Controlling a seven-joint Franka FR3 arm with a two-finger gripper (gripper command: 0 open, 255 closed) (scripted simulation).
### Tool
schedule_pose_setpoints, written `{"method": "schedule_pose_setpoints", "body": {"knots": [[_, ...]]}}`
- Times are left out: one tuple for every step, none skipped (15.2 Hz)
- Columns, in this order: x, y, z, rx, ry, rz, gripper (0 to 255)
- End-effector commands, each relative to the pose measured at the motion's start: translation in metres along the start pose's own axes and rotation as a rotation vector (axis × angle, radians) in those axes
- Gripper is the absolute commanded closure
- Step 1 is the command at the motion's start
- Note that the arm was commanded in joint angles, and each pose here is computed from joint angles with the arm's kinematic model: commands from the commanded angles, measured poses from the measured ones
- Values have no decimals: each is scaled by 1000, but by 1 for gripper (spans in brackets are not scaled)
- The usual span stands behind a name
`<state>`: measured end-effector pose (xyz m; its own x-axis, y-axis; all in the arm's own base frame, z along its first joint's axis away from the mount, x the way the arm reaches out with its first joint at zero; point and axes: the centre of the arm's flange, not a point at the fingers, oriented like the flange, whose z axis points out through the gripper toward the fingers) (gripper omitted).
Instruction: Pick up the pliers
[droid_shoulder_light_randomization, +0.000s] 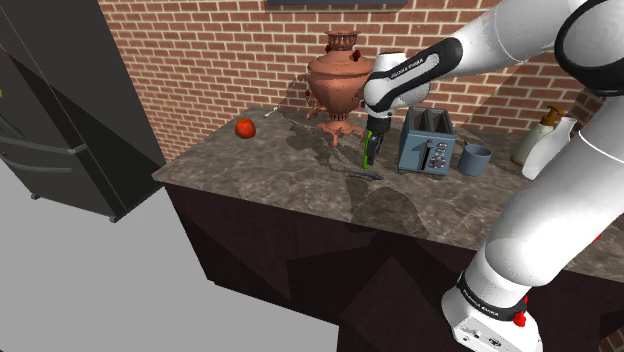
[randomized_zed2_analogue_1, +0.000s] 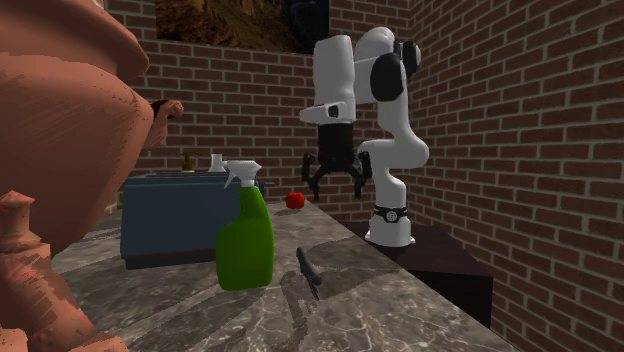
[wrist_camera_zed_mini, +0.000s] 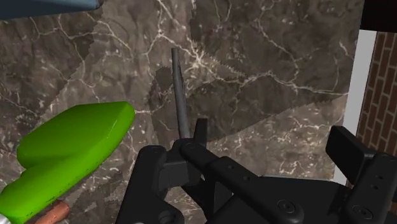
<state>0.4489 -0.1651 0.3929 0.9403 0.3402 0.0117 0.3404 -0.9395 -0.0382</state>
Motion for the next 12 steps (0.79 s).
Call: {"method": "schedule_pose_setpoints", "body": {"knots": [[7,20,19,4,-10,-21,0],[11,29,28,6,-15,-30,0],[15,38,37,8,-20,-40,0],[20,47,46,11,-25,-49,0],[24,56,56,13,-30,-59,0],[28,65,65,15,-35,-68,0],[32,74,74,18,-40,-78,0],[36,82,83,20,-45,-86,0],[36,82,88,20,-45,-86,0],[36,82,93,20,-45,-86,0],[36,83,98,20,-45,-86,0],[36,83,104,20,-45,-86,0]]}}
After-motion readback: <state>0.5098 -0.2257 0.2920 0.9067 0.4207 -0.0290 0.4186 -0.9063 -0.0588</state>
